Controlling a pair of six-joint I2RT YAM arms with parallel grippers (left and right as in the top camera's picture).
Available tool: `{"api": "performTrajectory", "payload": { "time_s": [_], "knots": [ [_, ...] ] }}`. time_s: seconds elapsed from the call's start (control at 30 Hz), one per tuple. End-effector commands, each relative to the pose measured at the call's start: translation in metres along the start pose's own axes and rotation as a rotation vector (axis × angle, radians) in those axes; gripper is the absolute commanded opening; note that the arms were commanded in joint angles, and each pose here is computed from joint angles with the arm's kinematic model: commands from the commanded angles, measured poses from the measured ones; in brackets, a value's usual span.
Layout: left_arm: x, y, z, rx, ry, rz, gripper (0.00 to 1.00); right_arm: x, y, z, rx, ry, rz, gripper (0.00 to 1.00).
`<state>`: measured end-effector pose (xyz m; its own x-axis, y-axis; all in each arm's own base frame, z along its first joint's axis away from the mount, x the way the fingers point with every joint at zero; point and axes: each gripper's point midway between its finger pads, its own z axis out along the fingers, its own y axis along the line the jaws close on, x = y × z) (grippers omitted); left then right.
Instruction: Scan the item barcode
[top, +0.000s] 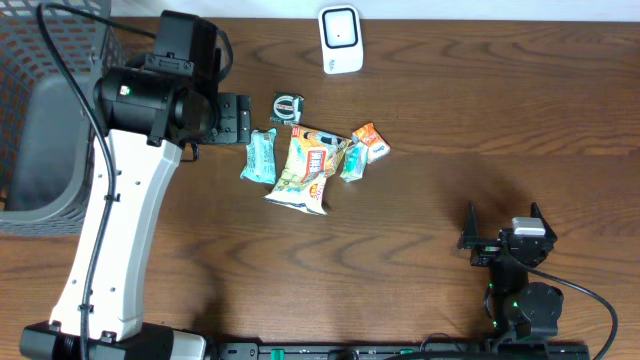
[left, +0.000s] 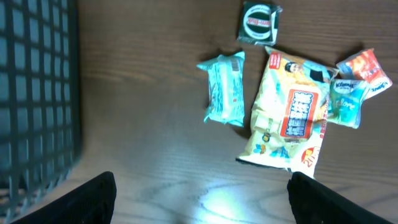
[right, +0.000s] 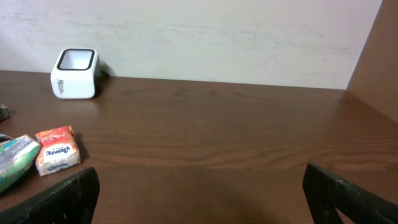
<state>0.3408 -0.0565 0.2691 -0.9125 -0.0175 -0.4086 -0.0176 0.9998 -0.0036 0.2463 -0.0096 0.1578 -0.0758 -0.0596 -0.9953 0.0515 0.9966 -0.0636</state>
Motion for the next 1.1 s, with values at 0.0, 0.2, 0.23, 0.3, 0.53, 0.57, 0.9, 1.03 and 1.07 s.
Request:
{"api": "performTrajectory", "payload": {
  "time_s": [0.0,0.2,0.23,0.3,0.53,0.57,0.9,1.03,1.07],
  "knots": [
    [0.006,0.014,0.003,-0.040,0.030,-0.127,0.87,0.001,0.001,0.000,-0.003,0.003,0.002,0.99],
    [0.009,0.048,0.004,-0.070,0.055,-0.311,0.98,0.001,0.001,0.000,-0.003,0.003,0.002,0.99],
    [0.010,0.051,0.004,-0.061,0.060,-0.329,0.98,0.001,0.001,0.000,-0.003,0.003,0.002,0.99],
    [0.015,0.059,0.004,-0.029,0.088,-0.379,0.98,0.001,0.001,0.000,-0.003,0.003,0.002,0.99],
    [0.022,0.061,0.004,-0.019,0.120,-0.398,0.98,0.001,0.001,0.000,-0.003,0.003,0.002,0.99],
    [0.023,0.061,0.004,-0.020,0.124,-0.398,0.98,0.001,0.000,0.000,0.003,0.002,0.000,0.99],
    [0.034,0.061,0.003,-0.029,0.169,-0.398,0.98,-0.018,0.093,-0.028,-0.584,0.056,0.487,0.99],
    [0.034,0.061,0.003,-0.029,0.169,-0.398,0.98,-0.033,0.093,-0.030,-0.601,0.045,0.647,0.99],
    [0.034,0.061,0.003,-0.029,0.169,-0.398,0.98,-0.039,0.092,-0.031,-0.610,0.030,0.676,0.99]
  ]
}}
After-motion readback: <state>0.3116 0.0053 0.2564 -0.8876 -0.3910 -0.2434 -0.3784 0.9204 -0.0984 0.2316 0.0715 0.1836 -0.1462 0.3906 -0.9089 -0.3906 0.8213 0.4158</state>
